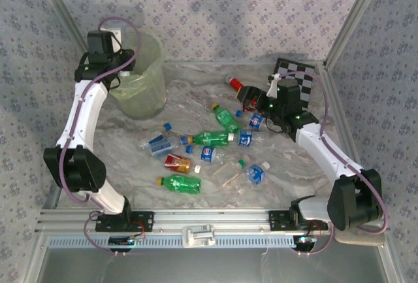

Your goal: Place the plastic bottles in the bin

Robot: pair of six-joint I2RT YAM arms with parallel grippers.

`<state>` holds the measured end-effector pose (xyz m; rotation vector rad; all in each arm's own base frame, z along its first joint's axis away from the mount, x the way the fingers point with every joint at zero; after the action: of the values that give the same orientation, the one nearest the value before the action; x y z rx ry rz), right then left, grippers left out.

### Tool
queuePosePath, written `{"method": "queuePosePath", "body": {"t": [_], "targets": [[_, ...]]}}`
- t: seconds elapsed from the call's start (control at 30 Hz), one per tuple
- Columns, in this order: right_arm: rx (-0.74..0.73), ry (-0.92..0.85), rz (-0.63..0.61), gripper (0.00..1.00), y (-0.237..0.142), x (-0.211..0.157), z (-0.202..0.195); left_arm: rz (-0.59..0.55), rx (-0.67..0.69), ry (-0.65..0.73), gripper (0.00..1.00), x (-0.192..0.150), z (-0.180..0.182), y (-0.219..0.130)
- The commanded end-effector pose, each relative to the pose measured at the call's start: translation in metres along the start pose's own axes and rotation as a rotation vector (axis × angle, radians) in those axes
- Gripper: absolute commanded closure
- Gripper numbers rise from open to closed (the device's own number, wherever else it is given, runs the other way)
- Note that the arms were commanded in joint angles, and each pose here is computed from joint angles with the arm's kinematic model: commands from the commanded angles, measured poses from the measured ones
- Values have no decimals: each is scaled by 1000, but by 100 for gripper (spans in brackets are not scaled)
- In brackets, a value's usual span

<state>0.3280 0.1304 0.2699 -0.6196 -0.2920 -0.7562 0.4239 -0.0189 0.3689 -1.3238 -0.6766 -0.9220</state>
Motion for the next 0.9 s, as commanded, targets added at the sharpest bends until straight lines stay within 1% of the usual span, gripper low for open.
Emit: {"method": "queuePosePath", "body": {"t": [0.0,0.07,0.1,0.17,0.2,0.23,0.3,0.33,0.37,0.47,0.63,0.73,0.87], "targets": [[-22,-10,-10,0,-7,-2,-2,24,18,20,68,-1,4,4],[-26,-12,-15,0,-9,-2,-2,36,16,18,65,-3,3,8],[-28,-12,-16,0,-10,-2,-2,39,14,17,62,-3,3,10],[-31,-12,-20,0,-11,-1,-2,45,10,11,53,-4,3,12],[-33,-13,-22,0,-11,-1,-2,45,7,8,46,-4,2,12],[-36,-12,-22,0,-11,-2,-2,45,8,5,36,-3,3,12],[-42,-11,-23,0,-11,-2,-3,45,7,-1,22,-3,2,10],[-43,-11,-23,0,-11,-2,-3,42,6,-2,17,-2,2,9],[-47,-7,-24,0,-11,-2,-5,38,4,-4,15,-1,2,7],[-54,-3,-27,0,-11,-2,-6,18,0,-11,11,3,3,0],[-81,10,-33,0,-10,-2,-10,-59,-47,-46,9,14,-4,-23],[-115,25,-39,0,-10,-3,-16,-136,-85,-34,7,24,-19,-42],[-200,45,-46,0,-14,-8,-29,-232,-159,5,6,35,-50,-66]]}}
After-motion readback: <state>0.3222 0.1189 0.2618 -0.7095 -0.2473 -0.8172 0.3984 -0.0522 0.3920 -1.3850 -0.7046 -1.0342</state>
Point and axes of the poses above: each hand's point on the last joint's axis, 136 mm out from that joint toward the fingers, its own y axis out along the fingers, its own z axis along the line the jaws close on, x = y × z, the point moved 7 cm from there along -y, back along the fingers, and after that the axes turned 12 degrees about y, right-handed, at the moved point
